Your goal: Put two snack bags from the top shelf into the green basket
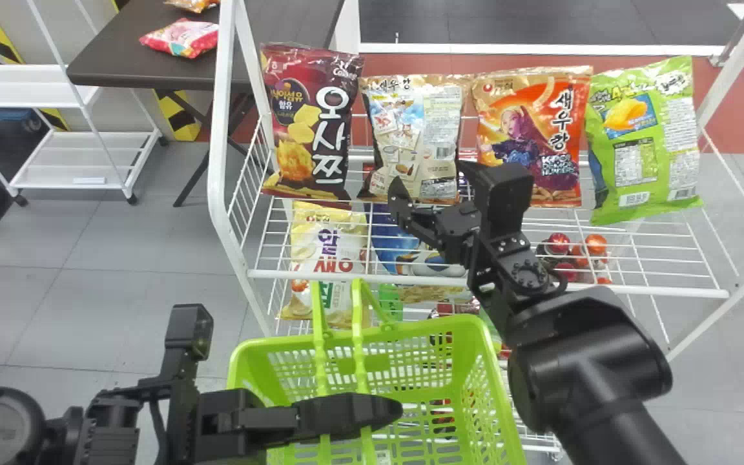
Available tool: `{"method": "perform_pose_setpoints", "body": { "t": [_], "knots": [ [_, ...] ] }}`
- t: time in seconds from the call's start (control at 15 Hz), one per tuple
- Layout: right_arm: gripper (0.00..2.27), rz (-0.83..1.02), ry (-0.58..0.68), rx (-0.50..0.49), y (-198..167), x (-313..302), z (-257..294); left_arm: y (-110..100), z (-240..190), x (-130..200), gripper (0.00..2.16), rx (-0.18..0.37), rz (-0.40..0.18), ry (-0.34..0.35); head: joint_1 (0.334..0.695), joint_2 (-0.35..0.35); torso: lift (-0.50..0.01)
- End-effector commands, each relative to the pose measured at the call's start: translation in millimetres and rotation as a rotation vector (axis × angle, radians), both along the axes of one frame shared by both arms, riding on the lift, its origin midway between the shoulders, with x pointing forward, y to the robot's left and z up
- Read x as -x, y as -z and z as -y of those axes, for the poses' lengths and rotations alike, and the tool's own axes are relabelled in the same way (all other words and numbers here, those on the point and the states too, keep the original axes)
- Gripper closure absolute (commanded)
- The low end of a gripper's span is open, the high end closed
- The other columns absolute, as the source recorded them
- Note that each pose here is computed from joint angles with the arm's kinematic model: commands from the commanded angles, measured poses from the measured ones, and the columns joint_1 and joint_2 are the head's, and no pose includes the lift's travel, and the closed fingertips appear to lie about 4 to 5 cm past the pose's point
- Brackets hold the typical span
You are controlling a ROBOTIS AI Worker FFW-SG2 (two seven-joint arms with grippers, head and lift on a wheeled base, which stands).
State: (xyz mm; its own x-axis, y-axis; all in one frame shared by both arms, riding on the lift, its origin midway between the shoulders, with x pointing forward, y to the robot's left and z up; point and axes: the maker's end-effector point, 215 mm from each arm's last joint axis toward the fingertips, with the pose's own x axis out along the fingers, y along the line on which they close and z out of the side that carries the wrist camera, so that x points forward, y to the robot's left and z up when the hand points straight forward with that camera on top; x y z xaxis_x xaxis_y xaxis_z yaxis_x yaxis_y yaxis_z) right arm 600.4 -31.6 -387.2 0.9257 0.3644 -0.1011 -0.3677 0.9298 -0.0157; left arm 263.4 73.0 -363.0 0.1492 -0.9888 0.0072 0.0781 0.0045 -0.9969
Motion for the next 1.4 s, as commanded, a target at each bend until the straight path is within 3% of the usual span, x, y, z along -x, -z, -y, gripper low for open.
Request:
{"method": "perform_pose_setpoints", "body": {
  "t": [0.0, 0.2, 0.33, 0.47, 0.6, 0.67, 1.0, 1.33],
  "knots": [
    [0.06, -0.034, 0.003, 0.058, 9, -26, 5, 0, 4, -2, 2.14, -0.005, 0.004, 0.019, 0.695, 0.055, 0.0],
    [0.1, -0.1, 0.005, 0.133, 26, -47, 15, -1, 14, -9, 2.14, -0.01, 0.012, 0.055, 0.695, 0.038, 0.0],
    [0.37, -0.111, -0.018, 0.157, 31, -54, 13, -1, 14, -9, 2.14, -0.008, 0.011, 0.055, 0.695, 0.02, 0.0],
    [0.99, -0.114, -0.048, 0.155, 32, -51, 8, -1, 14, -9, 2.14, -0.008, 0.01, 0.057, 0.695, 0.017, 0.0],
    [2.07, -0.116, -0.06, 0.162, 34, -49, 6, 0, 14, -9, 2.14, -0.009, 0.01, 0.056, 0.695, 0.024, 0.0],
    [2.25, -0.105, -0.062, 0.157, 33, -47, 5, 0, 15, -9, 2.14, -0.009, 0.007, 0.055, 0.695, 0.025, 0.0],
    [2.25, -0.009, -0.058, 0.143, 9, -17, -3, 3, 11, -9, 2.14, -0.01, -0.003, 0.049, 0.695, 0.035, 0.0],
    [2.25, 0.036, 0.022, 0.235, -12, 43, 15, 4, 8, -10, 2.14, -0.014, -0.005, 0.044, 0.695, 0.037, 0.0]
  ]
}}
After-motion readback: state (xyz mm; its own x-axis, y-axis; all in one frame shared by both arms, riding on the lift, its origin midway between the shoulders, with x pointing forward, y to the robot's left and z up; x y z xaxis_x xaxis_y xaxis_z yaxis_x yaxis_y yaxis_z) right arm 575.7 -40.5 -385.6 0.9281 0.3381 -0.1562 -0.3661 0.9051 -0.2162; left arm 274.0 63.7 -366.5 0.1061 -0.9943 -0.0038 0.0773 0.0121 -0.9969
